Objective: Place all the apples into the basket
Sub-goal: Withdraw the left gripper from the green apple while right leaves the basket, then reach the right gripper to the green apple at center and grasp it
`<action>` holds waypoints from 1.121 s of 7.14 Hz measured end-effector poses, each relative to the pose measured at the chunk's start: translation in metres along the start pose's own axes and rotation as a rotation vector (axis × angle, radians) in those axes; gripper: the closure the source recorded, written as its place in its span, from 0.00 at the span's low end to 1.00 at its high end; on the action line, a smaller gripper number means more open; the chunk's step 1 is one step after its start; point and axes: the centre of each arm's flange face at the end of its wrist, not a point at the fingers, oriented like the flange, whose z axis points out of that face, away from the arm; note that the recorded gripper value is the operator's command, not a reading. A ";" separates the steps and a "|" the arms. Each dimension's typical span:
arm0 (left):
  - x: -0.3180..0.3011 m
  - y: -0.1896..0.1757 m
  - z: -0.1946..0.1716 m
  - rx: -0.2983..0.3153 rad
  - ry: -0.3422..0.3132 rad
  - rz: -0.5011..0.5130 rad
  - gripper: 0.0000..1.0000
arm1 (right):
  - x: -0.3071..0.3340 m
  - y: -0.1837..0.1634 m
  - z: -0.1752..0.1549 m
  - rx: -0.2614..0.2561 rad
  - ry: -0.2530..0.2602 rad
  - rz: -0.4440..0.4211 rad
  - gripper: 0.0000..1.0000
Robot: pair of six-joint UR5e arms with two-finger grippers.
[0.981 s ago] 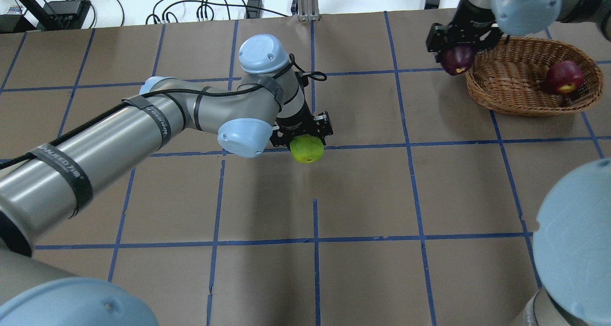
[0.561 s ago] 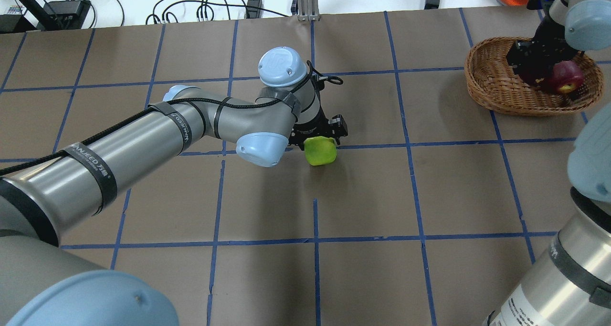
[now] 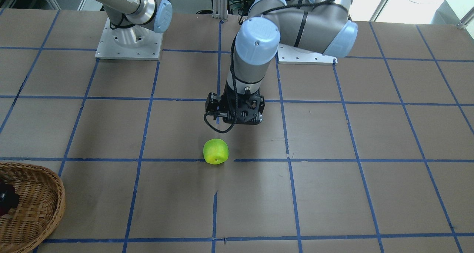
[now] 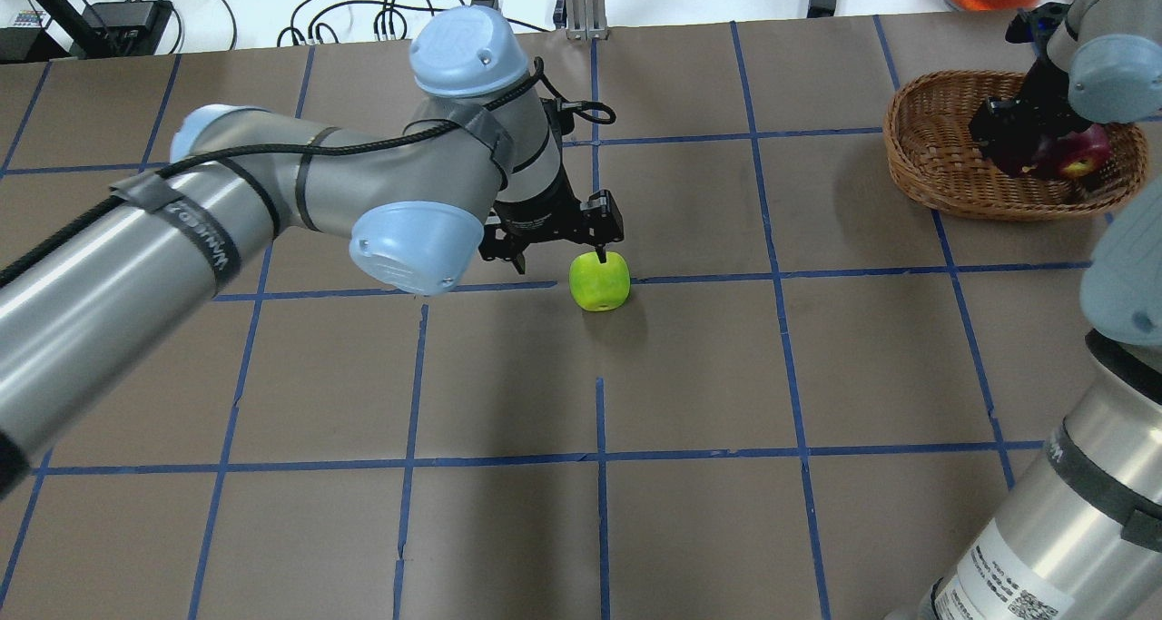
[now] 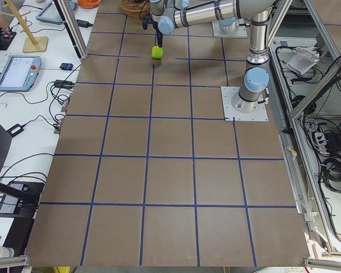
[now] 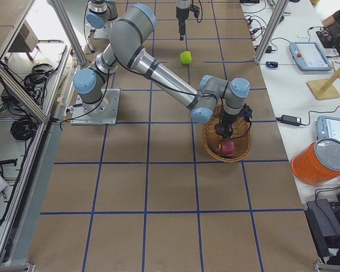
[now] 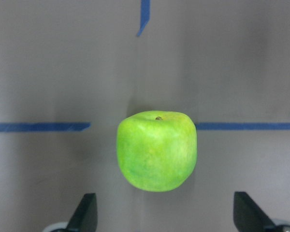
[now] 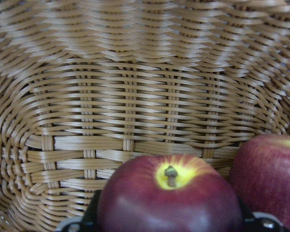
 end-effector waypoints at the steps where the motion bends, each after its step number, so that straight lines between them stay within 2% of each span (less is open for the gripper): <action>1: -0.023 0.020 -0.035 -0.018 -0.046 0.013 0.00 | 0.001 0.000 -0.004 0.004 0.003 0.001 0.00; 2: -0.043 0.040 -0.069 -0.022 -0.065 0.017 0.00 | 0.000 0.001 -0.014 0.007 0.003 0.000 0.00; 3: -0.064 0.057 -0.103 -0.008 -0.075 0.022 0.00 | -0.014 0.005 -0.040 0.008 -0.016 -0.014 0.00; 4: -0.091 0.060 -0.130 0.019 -0.074 0.011 0.00 | -0.054 0.011 -0.082 0.008 -0.060 -0.051 0.00; 5: -0.116 0.049 -0.149 0.044 -0.064 -0.012 0.00 | -0.121 0.018 -0.123 0.006 -0.102 -0.096 0.00; 6: -0.127 0.035 -0.164 0.063 -0.057 -0.024 0.00 | -0.200 0.028 -0.147 -0.014 -0.128 -0.122 0.00; 8: -0.125 0.020 -0.178 0.070 -0.055 -0.038 0.00 | -0.364 0.063 -0.155 -0.075 -0.166 -0.221 0.00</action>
